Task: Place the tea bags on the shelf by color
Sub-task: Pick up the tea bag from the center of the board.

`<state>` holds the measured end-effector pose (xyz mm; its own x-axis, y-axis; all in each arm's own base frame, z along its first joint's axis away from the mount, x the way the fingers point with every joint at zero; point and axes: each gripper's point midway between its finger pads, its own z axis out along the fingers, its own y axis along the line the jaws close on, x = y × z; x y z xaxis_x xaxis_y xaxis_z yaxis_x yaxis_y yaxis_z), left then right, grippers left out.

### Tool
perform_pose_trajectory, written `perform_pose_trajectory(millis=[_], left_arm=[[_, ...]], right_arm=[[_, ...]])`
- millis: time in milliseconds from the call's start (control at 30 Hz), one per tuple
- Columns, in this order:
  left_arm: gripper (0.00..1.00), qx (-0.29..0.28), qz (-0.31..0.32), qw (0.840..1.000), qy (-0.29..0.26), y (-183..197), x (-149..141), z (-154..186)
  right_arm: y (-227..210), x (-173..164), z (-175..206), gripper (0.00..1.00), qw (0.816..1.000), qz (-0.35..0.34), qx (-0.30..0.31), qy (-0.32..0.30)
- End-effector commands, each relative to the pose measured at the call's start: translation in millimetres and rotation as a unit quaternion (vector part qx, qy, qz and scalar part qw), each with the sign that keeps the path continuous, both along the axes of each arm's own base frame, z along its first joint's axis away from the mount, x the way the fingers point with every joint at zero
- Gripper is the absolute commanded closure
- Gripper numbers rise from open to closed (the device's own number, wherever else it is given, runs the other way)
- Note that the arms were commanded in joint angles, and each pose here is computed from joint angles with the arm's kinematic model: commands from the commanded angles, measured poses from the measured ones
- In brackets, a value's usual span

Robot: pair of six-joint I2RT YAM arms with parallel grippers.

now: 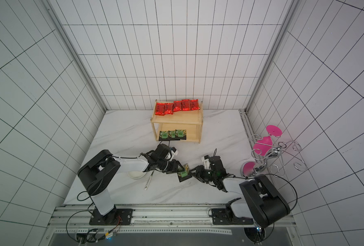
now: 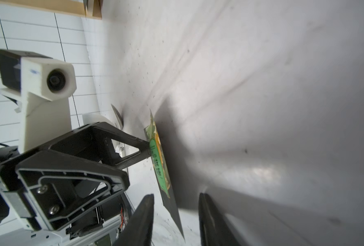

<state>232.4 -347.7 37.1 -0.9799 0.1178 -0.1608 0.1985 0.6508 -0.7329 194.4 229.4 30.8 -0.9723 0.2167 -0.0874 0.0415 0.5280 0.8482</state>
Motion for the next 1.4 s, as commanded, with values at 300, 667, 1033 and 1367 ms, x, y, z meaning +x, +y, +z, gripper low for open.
perform_pose_trajectory(millis=[300, 667, 1033, 1367], left_arm=[[0.29, -0.070, 0.070, 0.995, 0.003, 29, 35, 61], [0.21, -0.163, 0.098, 0.980, 0.049, 48, 39, 77], [0.19, -0.226, 0.083, 0.967, 0.083, 35, 35, 84], [0.19, -0.226, 0.107, 0.964, 0.085, 53, 34, 73]], right_arm=[[19, 10, 27, 1.00, 0.997, 0.004, 0.076, -0.032], [15, 18, 94, 1.00, 0.986, 0.000, 0.103, -0.135], [40, 35, 123, 1.00, 0.975, -0.006, 0.163, -0.151], [47, 36, 141, 1.00, 0.968, -0.018, 0.185, -0.166]])
